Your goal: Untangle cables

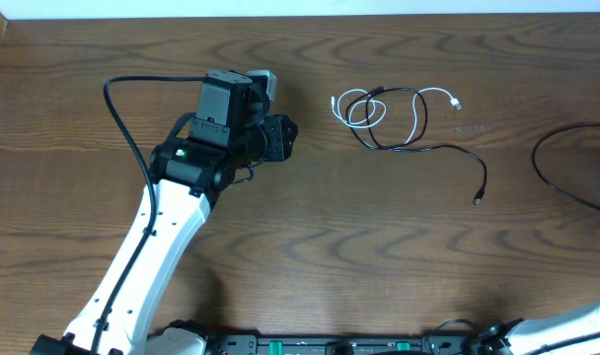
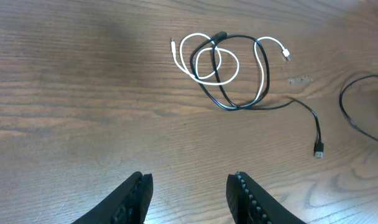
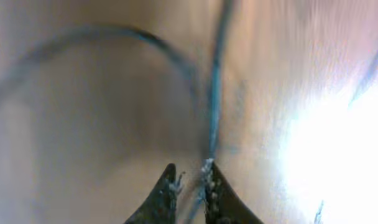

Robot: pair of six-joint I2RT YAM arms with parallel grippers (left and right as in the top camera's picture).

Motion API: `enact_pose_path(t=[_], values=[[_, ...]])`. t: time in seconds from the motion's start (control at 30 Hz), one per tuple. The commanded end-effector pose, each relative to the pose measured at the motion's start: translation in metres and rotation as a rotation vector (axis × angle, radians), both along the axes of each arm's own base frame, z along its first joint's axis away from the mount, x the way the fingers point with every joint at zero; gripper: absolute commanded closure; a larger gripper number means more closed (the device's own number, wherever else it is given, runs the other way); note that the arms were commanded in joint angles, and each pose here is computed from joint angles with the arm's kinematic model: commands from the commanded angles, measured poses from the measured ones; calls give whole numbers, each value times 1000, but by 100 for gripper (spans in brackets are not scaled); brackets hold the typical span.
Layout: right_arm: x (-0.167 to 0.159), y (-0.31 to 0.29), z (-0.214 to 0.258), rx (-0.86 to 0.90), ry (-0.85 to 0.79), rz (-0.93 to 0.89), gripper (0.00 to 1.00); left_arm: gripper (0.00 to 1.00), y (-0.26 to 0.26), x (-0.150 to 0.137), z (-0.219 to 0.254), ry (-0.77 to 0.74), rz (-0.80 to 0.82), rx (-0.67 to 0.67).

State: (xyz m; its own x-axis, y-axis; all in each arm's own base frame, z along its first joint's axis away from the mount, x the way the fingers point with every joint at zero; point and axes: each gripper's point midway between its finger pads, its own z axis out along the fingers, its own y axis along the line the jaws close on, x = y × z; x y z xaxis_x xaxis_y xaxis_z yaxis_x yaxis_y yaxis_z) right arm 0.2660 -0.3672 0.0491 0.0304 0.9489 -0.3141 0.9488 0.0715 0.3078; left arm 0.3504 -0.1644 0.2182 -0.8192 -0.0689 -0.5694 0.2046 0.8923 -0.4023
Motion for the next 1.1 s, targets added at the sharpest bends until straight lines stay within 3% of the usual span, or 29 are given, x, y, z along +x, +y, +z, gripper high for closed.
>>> enact_pose_path(t=[0.0, 0.07, 0.2, 0.33, 0.43, 0.63, 0.93, 1.07], values=[[12, -2, 44, -110, -49, 51, 75, 56, 2, 2, 3, -19, -3, 16], [27, 6, 58, -149, -70, 133, 65, 56, 2, 2, 3, -19, -3, 16], [54, 29, 63, -160, -100, 287, 63, 56, 2, 2, 3, -19, -3, 16], [100, 78, 69, -186, -161, 601, 63, 56, 2, 2, 3, -19, -2, 16], [132, 127, 72, -229, -187, 878, 57, 56, 9, 5, 2, -26, 27, 48], [166, 208, 69, -307, -160, 1233, 48, 56, 33, 8, -7, -24, 120, 162], [186, 287, 60, -388, -37, 1423, 41, 55, 76, 7, -15, -18, 264, 359], [182, 317, 56, -411, 66, 1482, 41, 45, 96, 4, -16, -13, 331, 446]])
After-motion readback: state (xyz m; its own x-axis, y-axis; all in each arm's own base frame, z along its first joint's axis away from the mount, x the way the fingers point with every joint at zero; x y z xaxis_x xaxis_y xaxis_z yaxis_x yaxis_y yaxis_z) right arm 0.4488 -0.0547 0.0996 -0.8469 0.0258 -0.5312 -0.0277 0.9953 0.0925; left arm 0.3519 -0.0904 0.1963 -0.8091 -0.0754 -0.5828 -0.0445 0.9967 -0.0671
